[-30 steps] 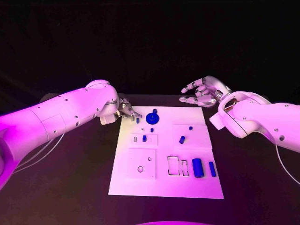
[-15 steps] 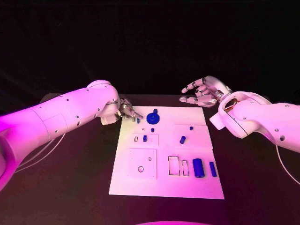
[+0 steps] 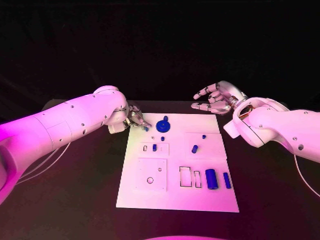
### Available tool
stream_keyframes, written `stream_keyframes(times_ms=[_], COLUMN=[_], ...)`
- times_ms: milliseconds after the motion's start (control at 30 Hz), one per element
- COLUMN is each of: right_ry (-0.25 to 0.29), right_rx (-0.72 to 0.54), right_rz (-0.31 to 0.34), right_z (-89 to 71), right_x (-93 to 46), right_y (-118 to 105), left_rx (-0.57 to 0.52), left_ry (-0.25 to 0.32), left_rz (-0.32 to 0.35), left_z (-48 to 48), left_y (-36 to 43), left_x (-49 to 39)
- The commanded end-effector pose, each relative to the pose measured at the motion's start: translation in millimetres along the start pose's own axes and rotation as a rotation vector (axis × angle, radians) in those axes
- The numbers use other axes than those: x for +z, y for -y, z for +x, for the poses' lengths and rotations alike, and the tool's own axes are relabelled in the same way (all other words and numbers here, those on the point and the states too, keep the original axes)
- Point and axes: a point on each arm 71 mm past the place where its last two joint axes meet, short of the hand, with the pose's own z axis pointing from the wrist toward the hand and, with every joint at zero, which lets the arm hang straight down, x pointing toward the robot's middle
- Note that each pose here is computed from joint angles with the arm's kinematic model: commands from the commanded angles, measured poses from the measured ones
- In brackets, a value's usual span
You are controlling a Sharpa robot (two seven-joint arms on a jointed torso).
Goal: Assemble the parts on the task board
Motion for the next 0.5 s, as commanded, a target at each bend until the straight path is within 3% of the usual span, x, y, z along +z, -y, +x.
stream_keyframes(times_ms=[33,500], right_ry=[-0.007,-0.008], right_rx=[-0.007,-0.008], right_rz=[-0.013,-0.010], right_z=[1.0,0.8], right_x=[0.0,0.3], right_y=[-1.2,-0.6], left_rx=[-0.015,-0.067], left_ry=[-0.003,0.003], left_rz=[0.025,0.052], left_z=[0.9,0.6], left_y=[2.6,3.1], left_x=[0.3,-0.6])
